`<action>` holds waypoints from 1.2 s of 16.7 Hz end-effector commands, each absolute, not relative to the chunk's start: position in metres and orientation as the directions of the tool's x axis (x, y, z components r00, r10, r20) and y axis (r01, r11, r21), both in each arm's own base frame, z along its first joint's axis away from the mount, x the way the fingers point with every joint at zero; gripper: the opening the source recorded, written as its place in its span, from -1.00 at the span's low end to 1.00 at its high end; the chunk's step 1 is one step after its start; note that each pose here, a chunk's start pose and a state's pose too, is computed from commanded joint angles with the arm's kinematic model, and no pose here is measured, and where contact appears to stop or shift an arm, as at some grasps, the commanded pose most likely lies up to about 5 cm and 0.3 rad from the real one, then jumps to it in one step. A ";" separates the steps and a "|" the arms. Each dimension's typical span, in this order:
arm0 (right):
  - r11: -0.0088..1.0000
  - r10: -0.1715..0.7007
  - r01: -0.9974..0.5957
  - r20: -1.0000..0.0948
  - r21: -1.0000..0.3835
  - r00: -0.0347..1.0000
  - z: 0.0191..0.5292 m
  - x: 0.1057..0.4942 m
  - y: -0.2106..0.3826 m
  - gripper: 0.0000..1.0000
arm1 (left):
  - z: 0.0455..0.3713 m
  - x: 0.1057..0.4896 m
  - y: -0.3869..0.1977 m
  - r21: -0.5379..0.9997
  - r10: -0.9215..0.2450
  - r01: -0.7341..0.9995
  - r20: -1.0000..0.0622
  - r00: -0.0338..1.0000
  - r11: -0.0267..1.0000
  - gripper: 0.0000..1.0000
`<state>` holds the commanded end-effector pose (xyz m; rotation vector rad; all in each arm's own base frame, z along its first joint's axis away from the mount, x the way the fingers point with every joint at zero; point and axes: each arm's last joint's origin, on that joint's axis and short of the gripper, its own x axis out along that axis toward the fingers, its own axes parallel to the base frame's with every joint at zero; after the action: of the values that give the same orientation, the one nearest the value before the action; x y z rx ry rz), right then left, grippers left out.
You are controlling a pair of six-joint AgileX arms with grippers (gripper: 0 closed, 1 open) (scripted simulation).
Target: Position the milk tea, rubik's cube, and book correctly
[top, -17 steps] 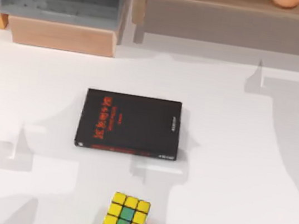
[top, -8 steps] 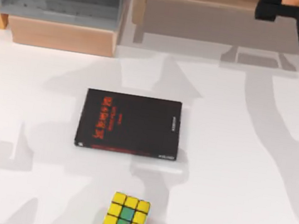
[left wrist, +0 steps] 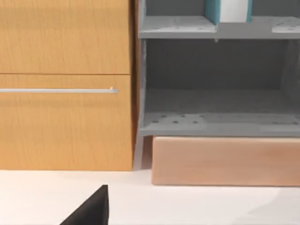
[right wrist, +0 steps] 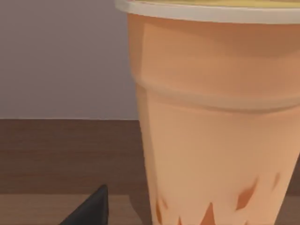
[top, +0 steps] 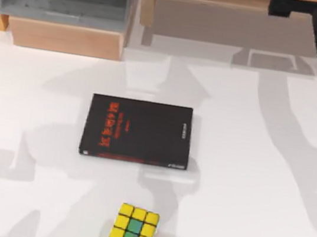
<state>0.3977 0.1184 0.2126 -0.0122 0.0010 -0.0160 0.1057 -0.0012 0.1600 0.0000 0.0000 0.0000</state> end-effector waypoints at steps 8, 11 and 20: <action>1.000 -0.016 0.016 0.001 -0.012 1.000 0.213 0.461 0.119 1.00 | 0.160 0.106 -0.001 0.000 0.000 0.000 0.000 1.000 1.000 1.00; 1.000 -0.016 0.016 0.001 -0.012 1.000 0.212 0.470 0.118 1.00 | 0.160 0.106 -0.001 0.000 0.000 0.000 0.000 1.000 1.000 1.00; 1.000 -0.016 0.016 0.001 -0.012 1.000 0.212 0.470 0.118 0.10 | 0.160 0.106 -0.001 0.000 0.000 0.000 0.000 1.000 1.000 1.00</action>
<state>0.4697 0.1182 0.2120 -0.0117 -0.0005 -0.0161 0.1057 -0.0012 0.1600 0.0000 0.0000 0.0000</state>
